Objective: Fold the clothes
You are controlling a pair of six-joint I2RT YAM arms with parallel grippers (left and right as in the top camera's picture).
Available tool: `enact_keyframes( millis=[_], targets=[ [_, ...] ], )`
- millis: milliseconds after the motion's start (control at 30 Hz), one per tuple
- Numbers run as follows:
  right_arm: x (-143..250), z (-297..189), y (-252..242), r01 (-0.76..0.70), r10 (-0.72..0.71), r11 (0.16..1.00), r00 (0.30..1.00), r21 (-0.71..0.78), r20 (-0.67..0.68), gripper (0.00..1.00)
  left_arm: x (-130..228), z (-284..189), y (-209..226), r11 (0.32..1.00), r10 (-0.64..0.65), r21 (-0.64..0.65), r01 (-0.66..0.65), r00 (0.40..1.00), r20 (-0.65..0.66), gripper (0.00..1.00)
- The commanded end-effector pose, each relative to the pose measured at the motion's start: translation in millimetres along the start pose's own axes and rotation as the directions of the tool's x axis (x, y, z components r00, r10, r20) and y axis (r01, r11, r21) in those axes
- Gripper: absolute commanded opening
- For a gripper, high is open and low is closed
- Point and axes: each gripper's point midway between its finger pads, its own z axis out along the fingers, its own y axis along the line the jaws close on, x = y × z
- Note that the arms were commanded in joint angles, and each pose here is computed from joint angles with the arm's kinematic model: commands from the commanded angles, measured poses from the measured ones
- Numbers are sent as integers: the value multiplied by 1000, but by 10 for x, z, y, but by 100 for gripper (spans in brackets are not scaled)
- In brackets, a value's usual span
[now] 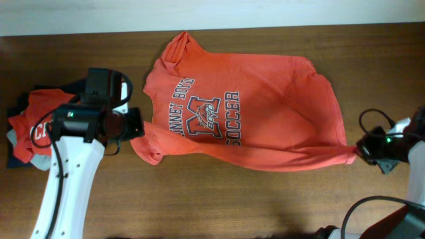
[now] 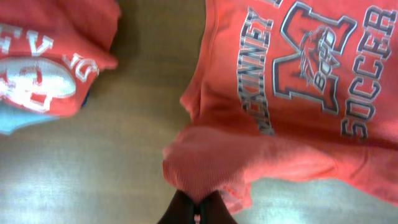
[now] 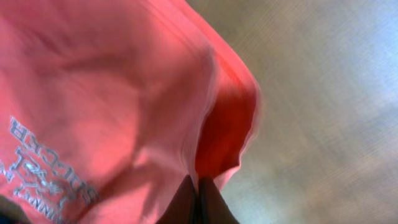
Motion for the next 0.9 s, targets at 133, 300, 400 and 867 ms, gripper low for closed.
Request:
enact_keyframes(
  millis=[133,300,400,867],
  targets=[
    [-292,178,187,14,-12,999,998,-44,64,5,-231,546,-11,990,137,-32,-139,989,-59,0],
    [-500,333,235,14,-7,997,995,-71,100,5,-395,826,-69,987,155,-22,-156,987,-41,0],
    [-599,413,340,46,-33,993,992,-105,123,5,-534,949,-104,983,182,-19,-182,983,-2,0],
    [-810,411,465,82,-53,988,976,-131,209,5,-929,1057,-326,975,206,55,-216,967,153,2]
  ],
)
